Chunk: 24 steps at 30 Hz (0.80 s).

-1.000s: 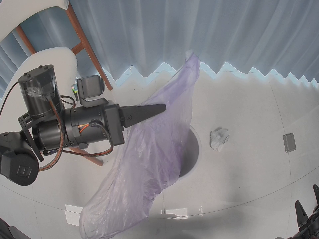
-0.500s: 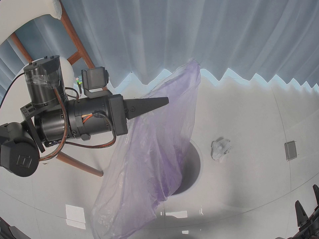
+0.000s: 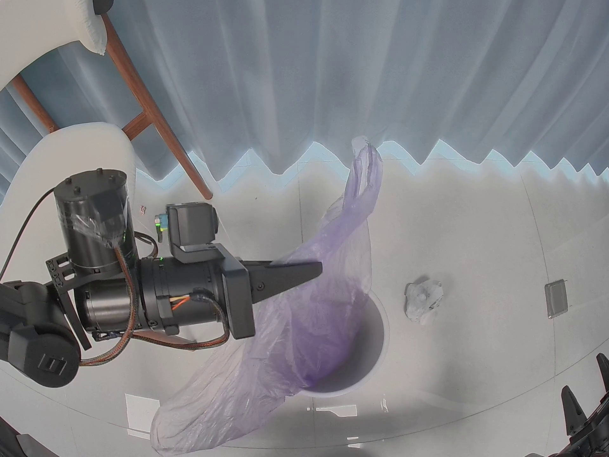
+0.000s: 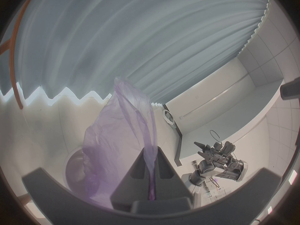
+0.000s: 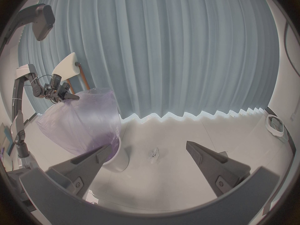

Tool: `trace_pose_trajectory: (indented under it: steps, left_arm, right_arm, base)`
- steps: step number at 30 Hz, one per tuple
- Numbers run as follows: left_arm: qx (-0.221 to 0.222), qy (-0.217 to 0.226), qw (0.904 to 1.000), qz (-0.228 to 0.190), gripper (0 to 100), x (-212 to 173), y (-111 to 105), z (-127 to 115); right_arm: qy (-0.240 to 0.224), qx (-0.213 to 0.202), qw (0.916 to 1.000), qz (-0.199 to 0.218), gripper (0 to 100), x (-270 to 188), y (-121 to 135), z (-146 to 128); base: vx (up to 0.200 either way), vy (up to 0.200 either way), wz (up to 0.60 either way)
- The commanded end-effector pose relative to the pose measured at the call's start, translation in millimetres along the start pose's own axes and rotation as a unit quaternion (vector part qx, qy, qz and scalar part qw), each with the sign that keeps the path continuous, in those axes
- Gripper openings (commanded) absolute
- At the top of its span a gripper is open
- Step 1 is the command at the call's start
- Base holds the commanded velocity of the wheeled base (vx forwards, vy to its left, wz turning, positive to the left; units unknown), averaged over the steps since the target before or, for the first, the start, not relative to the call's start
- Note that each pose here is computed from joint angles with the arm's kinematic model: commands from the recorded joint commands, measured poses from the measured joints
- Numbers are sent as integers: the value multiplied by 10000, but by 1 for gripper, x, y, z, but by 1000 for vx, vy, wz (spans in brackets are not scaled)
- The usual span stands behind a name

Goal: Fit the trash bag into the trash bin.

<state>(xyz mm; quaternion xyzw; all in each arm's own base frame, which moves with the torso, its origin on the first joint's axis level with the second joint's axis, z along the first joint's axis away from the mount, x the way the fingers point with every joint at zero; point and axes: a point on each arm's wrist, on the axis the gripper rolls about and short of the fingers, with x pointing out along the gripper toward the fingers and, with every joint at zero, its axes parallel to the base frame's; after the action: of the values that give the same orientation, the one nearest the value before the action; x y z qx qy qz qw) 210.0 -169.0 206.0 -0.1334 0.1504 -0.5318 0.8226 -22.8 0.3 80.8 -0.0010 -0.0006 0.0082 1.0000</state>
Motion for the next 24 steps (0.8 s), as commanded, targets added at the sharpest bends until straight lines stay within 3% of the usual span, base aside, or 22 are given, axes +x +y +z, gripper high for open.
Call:
trace_pose_trajectory:
  steps: [1, 4, 7, 10, 12, 18, 19, 20, 24]
  left_arm:
    - [126, 124, 9998, -97, 0, 2, -5, -8]
    - [182, 358, 9978, -532, 0, 10, -29, -20]
    - [114, 905, 9926, -805, 0, 6, -45, -53]
    - [223, 1355, 9875, -778, 0, -6, -43, -82]
    - [421, 1393, 9866, -734, 0, -10, -39, -86]
    - [643, 782, 9943, -328, 0, 9, -17, -47]
    - [656, 732, 9948, -278, 0, 13, -14, -43]
    - [688, 640, 9954, -200, 0, 19, -11, -37]
    - [738, 489, 9958, 220, 0, 39, -1, -30]
  right_arm:
    - [-1, 2, 10000, 2, 100, 0, 0, -5]
    - [-1, 2, 10000, -5, 100, 0, 0, -5]
    - [-9, 9, 10000, -5, 100, 0, 0, -5]
    - [-9, 25, 10000, 2, 100, 0, 0, -5]
    - [-17, 40, 10000, 10, 100, 0, 0, -5]
    - [-101, 116, 9999, -20, 100, -1, 0, 0]
    - [-224, 145, 9996, 5, 100, -3, 0, 8]
    - [-430, 257, 9987, 13, 100, -5, 0, 33]
    - [151, 928, 9953, 235, 100, 20, 0, 63]
  base:
    - [0, 0, 0]
    - [0, 0, 0]
    - [0, 0, 0]
    - [0, 0, 0]
    - [0, 0, 0]
    - [0, 0, 0]
    - [0, 0, 0]
    - [0, 0, 0]
    - [0, 0, 0]
